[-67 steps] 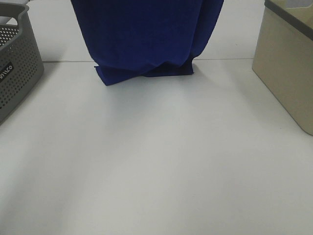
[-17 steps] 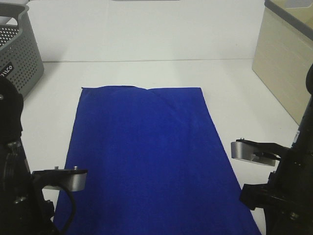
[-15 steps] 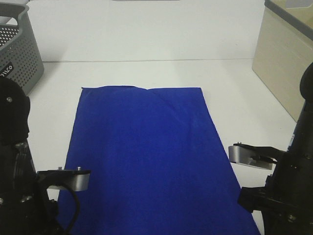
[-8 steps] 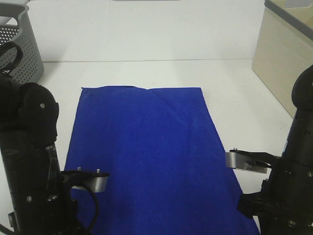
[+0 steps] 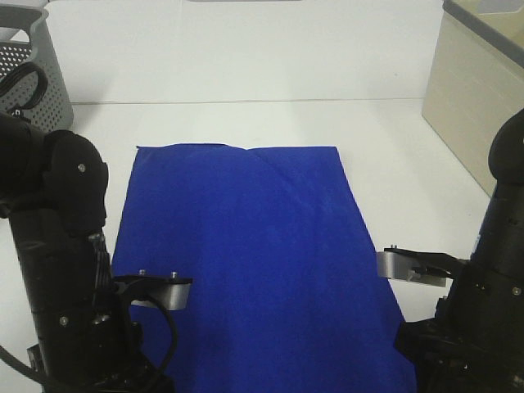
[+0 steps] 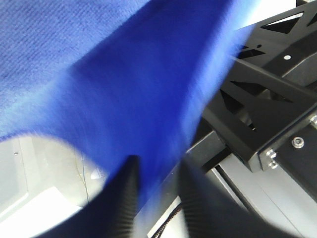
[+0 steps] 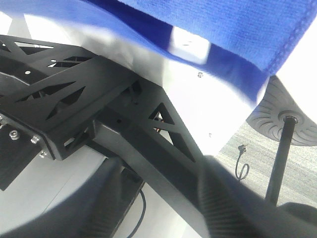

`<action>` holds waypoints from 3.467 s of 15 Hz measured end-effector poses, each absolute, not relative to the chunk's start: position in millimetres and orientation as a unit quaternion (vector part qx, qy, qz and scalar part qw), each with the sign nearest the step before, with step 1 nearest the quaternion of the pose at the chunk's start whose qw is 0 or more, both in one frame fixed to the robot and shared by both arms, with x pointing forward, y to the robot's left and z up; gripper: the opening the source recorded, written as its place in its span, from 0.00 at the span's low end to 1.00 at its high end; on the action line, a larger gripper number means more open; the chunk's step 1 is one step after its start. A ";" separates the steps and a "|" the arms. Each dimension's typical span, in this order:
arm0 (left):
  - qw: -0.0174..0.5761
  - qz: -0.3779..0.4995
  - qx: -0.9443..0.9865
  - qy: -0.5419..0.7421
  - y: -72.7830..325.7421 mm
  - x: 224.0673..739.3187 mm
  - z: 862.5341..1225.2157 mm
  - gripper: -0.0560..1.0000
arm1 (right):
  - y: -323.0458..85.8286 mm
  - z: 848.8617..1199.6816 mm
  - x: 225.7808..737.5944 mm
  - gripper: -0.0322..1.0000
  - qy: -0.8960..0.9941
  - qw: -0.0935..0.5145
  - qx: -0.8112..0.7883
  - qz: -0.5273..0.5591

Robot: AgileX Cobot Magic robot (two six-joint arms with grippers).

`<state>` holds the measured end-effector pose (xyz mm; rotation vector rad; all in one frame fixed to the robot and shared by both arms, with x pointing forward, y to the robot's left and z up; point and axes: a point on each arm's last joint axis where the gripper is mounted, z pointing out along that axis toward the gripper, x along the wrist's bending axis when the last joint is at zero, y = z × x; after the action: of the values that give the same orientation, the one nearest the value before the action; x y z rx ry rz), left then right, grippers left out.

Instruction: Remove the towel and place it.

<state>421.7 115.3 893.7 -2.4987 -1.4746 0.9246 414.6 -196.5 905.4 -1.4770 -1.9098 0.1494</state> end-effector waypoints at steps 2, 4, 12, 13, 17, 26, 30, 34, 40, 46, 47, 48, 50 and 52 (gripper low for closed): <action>0.047 0.306 -0.818 -0.486 114.7 421.6 894.0 0.58 | -196.8 905.1 414.8 0.59 -0.740 0.351 -0.571 0.058; 0.049 0.308 -0.817 -0.485 114.9 421.0 894.3 0.67 | -196.5 906.0 416.3 0.61 -0.742 0.350 -0.570 0.057; 0.035 0.249 -0.860 -0.444 107.2 464.1 927.0 0.68 | -189.1 966.1 507.4 0.61 -0.791 0.216 -0.569 -0.053; 0.022 0.224 -0.862 -0.455 112.7 481.4 935.0 0.68 | -196.1 980.9 524.4 0.61 -0.787 0.194 -0.580 -0.082; -0.067 0.148 -0.832 -0.531 154.5 554.4 966.7 0.68 | -241.7 1033.9 582.8 0.61 -0.745 0.137 -0.628 -0.179; -0.134 0.063 -0.775 -0.614 201.7 674.4 954.5 0.68 | -247.1 1006.0 689.0 0.63 -0.743 0.097 -0.636 -0.184; -0.116 0.015 -0.769 -0.628 205.0 712.2 933.3 0.68 | -249.4 972.6 724.0 0.63 -0.749 0.078 -0.635 -0.173; -0.131 -0.004 -0.765 -0.630 201.7 740.2 922.1 0.68 | -247.7 946.9 739.8 0.63 -0.752 0.075 -0.634 -0.165; -0.113 0.006 -0.768 -0.630 200.8 749.1 900.9 0.68 | -208.6 910.4 737.3 0.63 -0.766 0.105 -0.620 -0.134; -0.111 0.006 -0.769 -0.629 201.1 748.8 900.8 0.69 | -186.7 903.0 733.4 0.72 -0.755 0.041 -0.651 -0.067; -0.111 0.007 -0.769 -0.629 201.1 748.7 900.8 0.69 | -178.6 903.5 733.5 0.73 -0.757 0.045 -0.646 -0.083; -0.111 0.007 -0.769 -0.629 201.1 748.7 900.8 0.69 | -172.6 904.5 733.9 0.73 -0.752 0.057 -0.648 -0.103; -0.111 0.007 -0.769 -0.630 201.1 748.9 899.3 0.69 | -168.7 905.7 736.2 0.74 -0.755 0.061 -0.640 -0.129; -0.110 0.008 -0.769 -0.630 201.0 749.4 895.7 0.69 | -169.2 898.2 737.4 0.74 -0.756 0.063 -0.639 -0.129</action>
<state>749.4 201.0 895.7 -2.5998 -2.1310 0.0259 737.4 -169.2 898.2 -1.9293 -2.2847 -0.3885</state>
